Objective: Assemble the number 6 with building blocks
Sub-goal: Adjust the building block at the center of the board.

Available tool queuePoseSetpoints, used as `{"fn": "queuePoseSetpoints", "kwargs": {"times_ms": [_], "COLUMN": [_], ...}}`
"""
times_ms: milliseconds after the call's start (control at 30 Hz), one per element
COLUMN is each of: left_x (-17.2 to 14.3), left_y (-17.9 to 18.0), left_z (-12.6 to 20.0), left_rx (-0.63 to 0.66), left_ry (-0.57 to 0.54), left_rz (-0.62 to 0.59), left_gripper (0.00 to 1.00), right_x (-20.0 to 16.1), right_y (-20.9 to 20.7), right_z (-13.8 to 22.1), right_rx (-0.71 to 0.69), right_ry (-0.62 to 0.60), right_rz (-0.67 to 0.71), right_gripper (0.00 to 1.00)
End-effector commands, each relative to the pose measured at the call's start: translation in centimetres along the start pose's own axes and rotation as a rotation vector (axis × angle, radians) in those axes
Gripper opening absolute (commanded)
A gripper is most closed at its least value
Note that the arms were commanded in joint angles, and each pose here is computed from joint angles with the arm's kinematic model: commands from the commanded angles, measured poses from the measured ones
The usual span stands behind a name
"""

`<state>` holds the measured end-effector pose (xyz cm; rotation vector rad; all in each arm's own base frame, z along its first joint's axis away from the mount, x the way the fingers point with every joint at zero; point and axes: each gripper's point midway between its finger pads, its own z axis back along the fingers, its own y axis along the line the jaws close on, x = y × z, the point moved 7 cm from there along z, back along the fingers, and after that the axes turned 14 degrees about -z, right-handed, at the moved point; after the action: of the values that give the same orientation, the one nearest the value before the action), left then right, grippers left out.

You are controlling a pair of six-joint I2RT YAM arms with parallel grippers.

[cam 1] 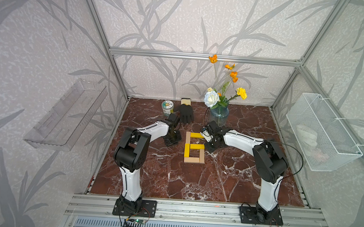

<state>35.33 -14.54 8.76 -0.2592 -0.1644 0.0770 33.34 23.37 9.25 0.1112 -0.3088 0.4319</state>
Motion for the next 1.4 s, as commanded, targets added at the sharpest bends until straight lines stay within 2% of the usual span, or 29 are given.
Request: {"fn": "queuePoseSetpoints", "kwargs": {"times_ms": [0, 1367], "left_x": [0.5, 0.3], "left_y": [-0.6, -2.1], "left_z": [0.1, -0.4], "left_rx": [-0.017, -0.058], "left_ry": [0.009, 0.053], "left_rz": [-0.02, -0.058], "left_gripper": [0.01, 0.0], "right_x": [0.6, 0.6], "right_y": [0.6, 1.6], "right_z": [0.5, 0.2], "right_rx": [0.019, 0.027], "right_ry": [-0.026, -0.027], "right_rz": [-0.002, 0.006], "right_gripper": [0.0, 0.0]}}
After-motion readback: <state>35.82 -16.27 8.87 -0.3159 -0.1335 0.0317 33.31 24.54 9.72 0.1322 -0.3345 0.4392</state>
